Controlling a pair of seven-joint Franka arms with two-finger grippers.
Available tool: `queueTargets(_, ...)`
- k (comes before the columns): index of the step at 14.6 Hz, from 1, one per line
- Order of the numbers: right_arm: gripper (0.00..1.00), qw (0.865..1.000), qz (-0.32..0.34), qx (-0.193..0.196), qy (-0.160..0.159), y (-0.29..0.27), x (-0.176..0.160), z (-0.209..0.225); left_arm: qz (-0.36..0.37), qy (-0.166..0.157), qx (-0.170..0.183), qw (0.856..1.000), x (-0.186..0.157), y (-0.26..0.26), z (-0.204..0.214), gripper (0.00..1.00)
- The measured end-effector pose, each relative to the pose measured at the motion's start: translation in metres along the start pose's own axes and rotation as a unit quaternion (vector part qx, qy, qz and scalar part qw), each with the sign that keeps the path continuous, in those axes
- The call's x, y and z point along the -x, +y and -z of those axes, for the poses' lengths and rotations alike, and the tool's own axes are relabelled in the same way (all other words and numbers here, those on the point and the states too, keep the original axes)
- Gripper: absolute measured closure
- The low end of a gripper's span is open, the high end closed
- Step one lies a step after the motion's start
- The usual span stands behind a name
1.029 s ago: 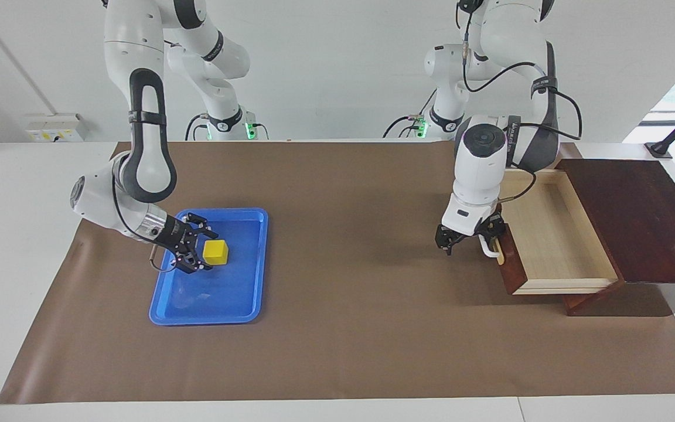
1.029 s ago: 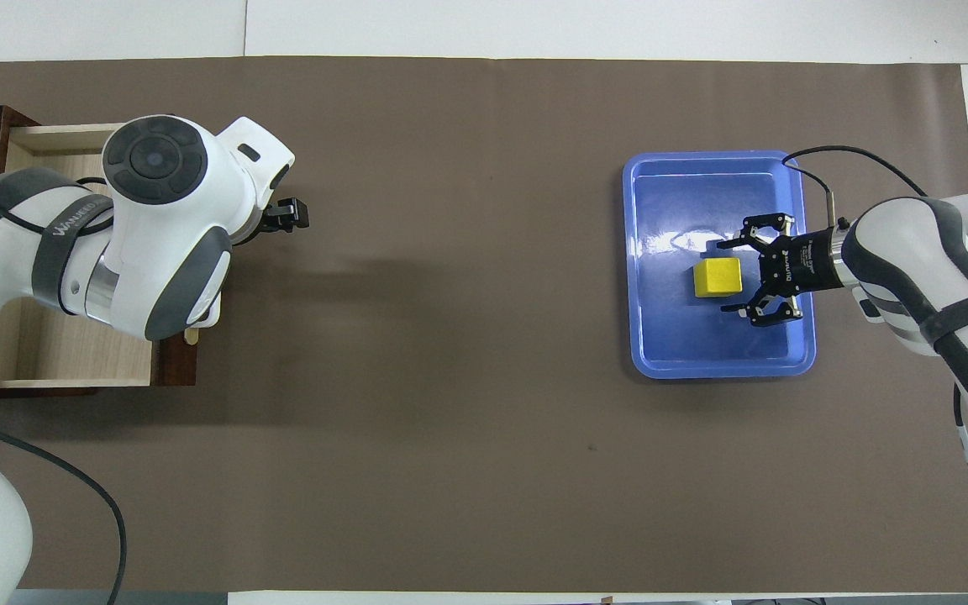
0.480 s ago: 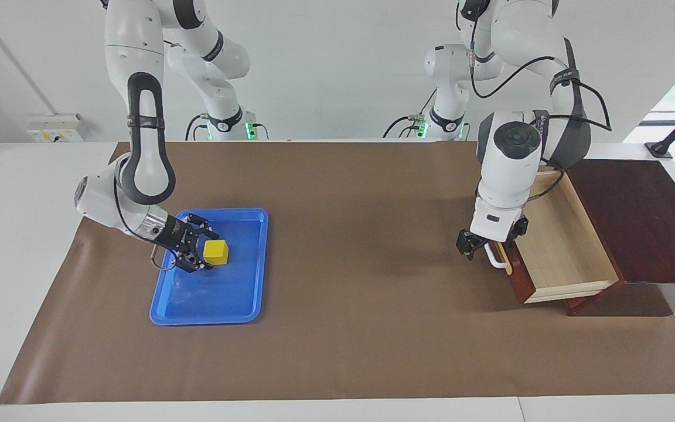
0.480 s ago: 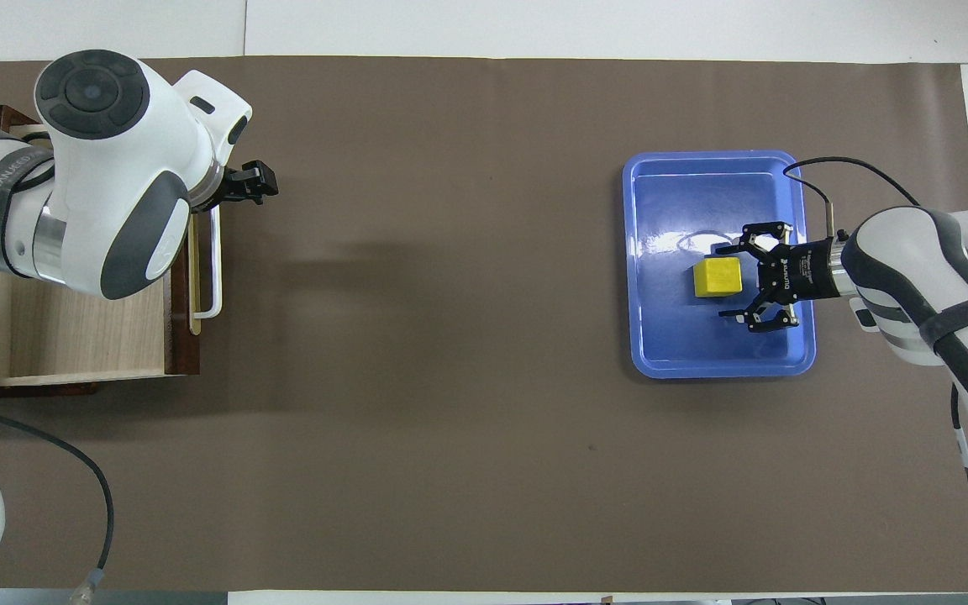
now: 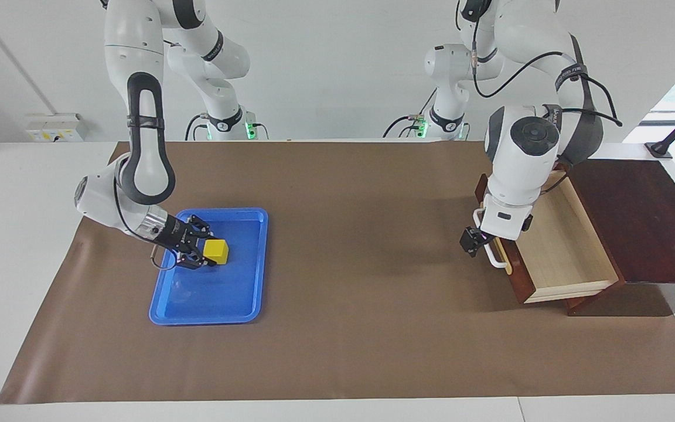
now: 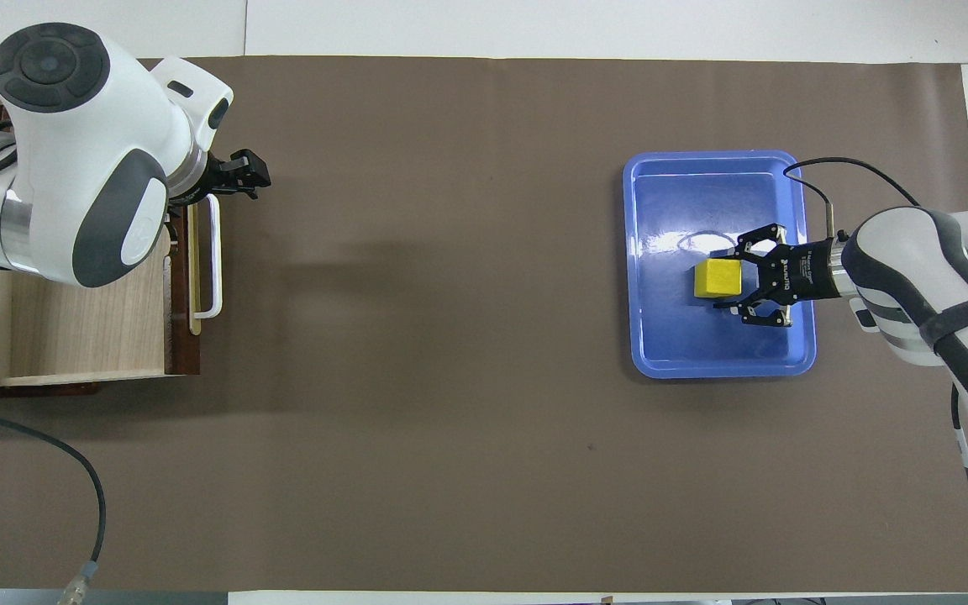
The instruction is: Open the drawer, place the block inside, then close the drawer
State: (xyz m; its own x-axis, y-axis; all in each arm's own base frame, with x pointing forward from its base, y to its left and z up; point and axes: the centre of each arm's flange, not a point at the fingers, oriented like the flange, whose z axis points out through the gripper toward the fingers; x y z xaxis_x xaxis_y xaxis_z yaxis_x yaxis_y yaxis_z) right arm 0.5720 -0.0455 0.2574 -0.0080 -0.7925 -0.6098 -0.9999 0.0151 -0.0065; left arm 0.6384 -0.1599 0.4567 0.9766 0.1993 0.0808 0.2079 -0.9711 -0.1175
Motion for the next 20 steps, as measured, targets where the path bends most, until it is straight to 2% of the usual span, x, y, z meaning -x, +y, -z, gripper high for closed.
queueTargets(2, 0.45, 1.000, 0.000, 0.000, 0.000, 0.000, 0.000, 0.000, 0.002, -0.002, -0.002, 1.000, -0.002, -0.002, 0.006, 0.00)
queueTargets(7, 0.45, 1.000, 0.006, 0.002, -0.005, -0.003, 0.005, 0.003, 0.006, -0.015, -0.009, 1.000, -0.001, -0.006, 0.014, 0.00)
queueTargets(10, 0.45, 1.000, 0.021, -0.006, -0.017, -0.021, 0.026, 0.025, 0.021, -0.048, 0.013, 0.999, 0.003, -0.003, 0.022, 0.00)
queueTargets(14, 0.45, 0.999, 0.005, -0.009, -0.037, -0.050, 0.075, 0.059, 0.097, -0.070, 0.024, 0.993, 0.007, 0.001, 0.037, 0.00)
queueTargets(18, 0.45, 0.999, 0.009, 0.005, -0.038, -0.064, 0.154, 0.039, 0.188, -0.080, 0.026, 0.979, 0.016, 0.017, 0.041, 0.00)
queueTargets(20, 0.45, 0.999, 0.021, 0.012, -0.036, -0.065, 0.192, 0.022, 0.247, -0.084, 0.025, 0.965, 0.029, 0.038, 0.046, 0.00)
